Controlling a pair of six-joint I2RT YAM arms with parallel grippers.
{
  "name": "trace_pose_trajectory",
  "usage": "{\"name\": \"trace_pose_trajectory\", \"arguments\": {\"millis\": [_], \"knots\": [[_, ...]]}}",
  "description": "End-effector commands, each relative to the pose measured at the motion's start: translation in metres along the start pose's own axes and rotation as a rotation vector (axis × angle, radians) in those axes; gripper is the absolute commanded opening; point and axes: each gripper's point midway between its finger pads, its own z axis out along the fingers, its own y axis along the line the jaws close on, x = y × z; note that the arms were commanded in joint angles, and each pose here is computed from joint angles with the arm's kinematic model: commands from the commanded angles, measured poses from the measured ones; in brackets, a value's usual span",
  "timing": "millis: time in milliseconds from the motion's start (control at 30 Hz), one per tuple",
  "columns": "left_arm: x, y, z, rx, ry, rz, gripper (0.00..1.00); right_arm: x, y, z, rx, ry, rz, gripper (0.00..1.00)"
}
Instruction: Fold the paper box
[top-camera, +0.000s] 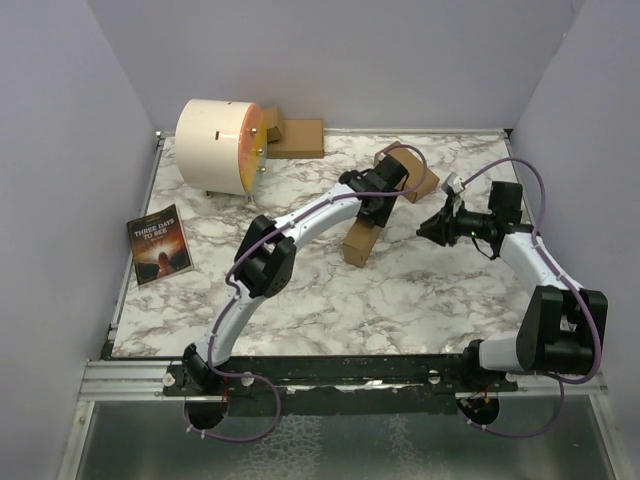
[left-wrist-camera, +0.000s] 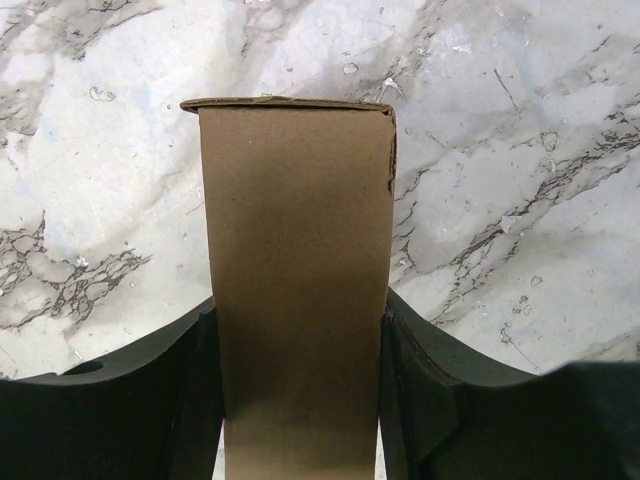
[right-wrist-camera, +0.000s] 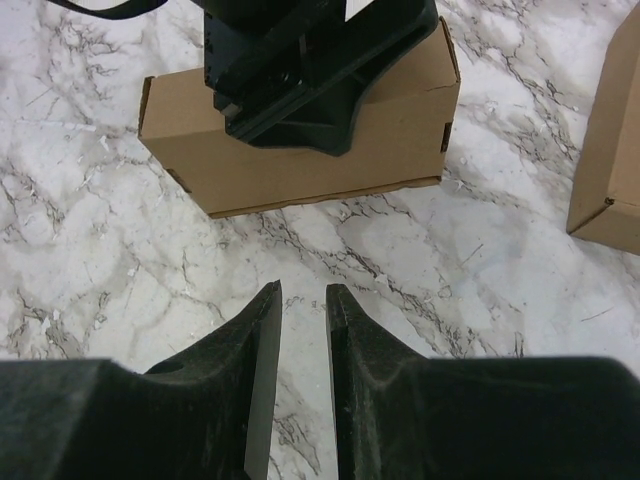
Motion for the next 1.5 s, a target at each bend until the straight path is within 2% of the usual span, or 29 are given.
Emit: {"name": "trace_pose_trajectory", "arguments": {"millis": [0,833,1067,1267,1467], "knots": [[0.079,0.027,0.041,-0.155,0.246,0.12,0.19,-0.009,0.004,-0.004,-0.015,-0.034,-0.008,0.25],[0.098,0.018,0.059,-0.181,0.31,0.23,0.21,-0.014,0.002,-0.012,-0.003,-0.053,-0.008,0.26],[0.04,0.012,0.034,-0.069,0.134,0.144,0.24,-0.019,0.005,-0.018,-0.012,-0.072,0.007,0.26],[0.009,0.02,0.008,0.156,0.007,-0.007,0.25,-0.025,0.008,-0.025,-0.007,-0.089,0.021,0.26],[0.001,0.036,-0.031,0.414,-0.124,-0.205,0.25,-0.026,0.017,-0.027,-0.045,-0.106,0.057,0.26]]}}
